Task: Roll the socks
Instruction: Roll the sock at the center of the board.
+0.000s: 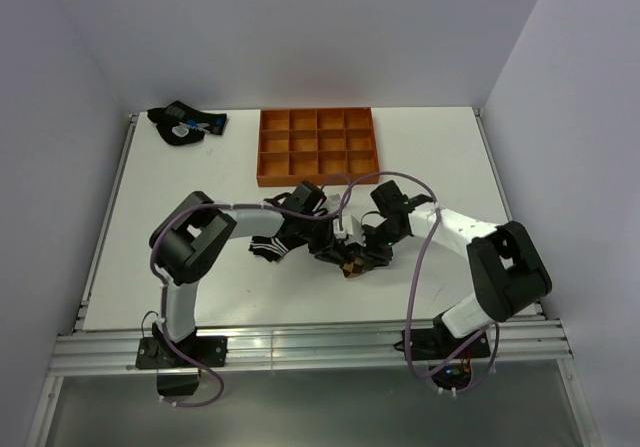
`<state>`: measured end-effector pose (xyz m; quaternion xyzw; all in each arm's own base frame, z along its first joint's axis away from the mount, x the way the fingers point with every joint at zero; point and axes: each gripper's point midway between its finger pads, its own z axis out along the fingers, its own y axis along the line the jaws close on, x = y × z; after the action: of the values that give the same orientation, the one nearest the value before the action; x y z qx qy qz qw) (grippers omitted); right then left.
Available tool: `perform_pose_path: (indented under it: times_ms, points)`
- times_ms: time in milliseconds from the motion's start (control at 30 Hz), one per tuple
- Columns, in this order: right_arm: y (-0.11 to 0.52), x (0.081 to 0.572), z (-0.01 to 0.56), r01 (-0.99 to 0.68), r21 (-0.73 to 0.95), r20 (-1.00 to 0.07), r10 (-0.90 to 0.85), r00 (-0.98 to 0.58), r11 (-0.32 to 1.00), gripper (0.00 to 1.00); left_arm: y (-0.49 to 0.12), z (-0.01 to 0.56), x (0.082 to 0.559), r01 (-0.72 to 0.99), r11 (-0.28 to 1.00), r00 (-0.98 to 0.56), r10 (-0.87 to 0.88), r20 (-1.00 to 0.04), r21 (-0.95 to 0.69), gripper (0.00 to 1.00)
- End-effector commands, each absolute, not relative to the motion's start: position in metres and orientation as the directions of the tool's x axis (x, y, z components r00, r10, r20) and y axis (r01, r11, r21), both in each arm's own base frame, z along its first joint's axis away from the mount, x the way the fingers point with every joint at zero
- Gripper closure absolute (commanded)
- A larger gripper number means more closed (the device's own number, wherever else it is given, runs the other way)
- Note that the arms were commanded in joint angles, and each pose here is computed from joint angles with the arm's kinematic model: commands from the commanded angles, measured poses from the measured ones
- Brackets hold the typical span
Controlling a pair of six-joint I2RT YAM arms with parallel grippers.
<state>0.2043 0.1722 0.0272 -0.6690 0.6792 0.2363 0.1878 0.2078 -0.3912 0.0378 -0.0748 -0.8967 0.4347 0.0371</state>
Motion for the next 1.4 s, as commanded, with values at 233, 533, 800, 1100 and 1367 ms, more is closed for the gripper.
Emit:
perform_pose_path:
  times_ms: [233, 533, 800, 1100, 1367]
  points:
    - [0.164, 0.198, 0.022, -0.957, 0.289, -0.497, -0.85, -0.175, 0.028, 0.74, -0.349, 0.056, 0.265, 0.15, 0.754, -0.903, -0.159, -0.4, -0.64, 0.6]
    - [0.154, 0.214, 0.019, -0.896, 0.426, -0.386, -0.869, -0.31, 0.13, 0.73, -0.342, 0.094, 0.258, 0.341, 0.808, -0.719, -0.106, -0.687, -0.48, 0.55]
    - [0.148, 0.218, 0.012, -0.814, 0.546, -0.299, -0.861, -0.412, 0.2, 0.73, -0.383, 0.092, 0.234, 0.608, 0.771, -0.525, 0.214, -0.824, -0.187, 0.52]
    - [0.142, 0.223, 0.012, -0.761, 0.592, -0.245, -0.84, -0.484, 0.266, 0.73, -0.409, 0.094, 0.242, 0.713, 0.699, -0.392, 0.347, -0.852, -0.044, 0.5]
    - [0.144, 0.226, 0.011, -0.746, 0.592, -0.228, -0.824, -0.518, 0.305, 0.73, -0.423, 0.068, 0.236, 0.755, 0.654, -0.414, 0.41, -0.812, -0.055, 0.5]
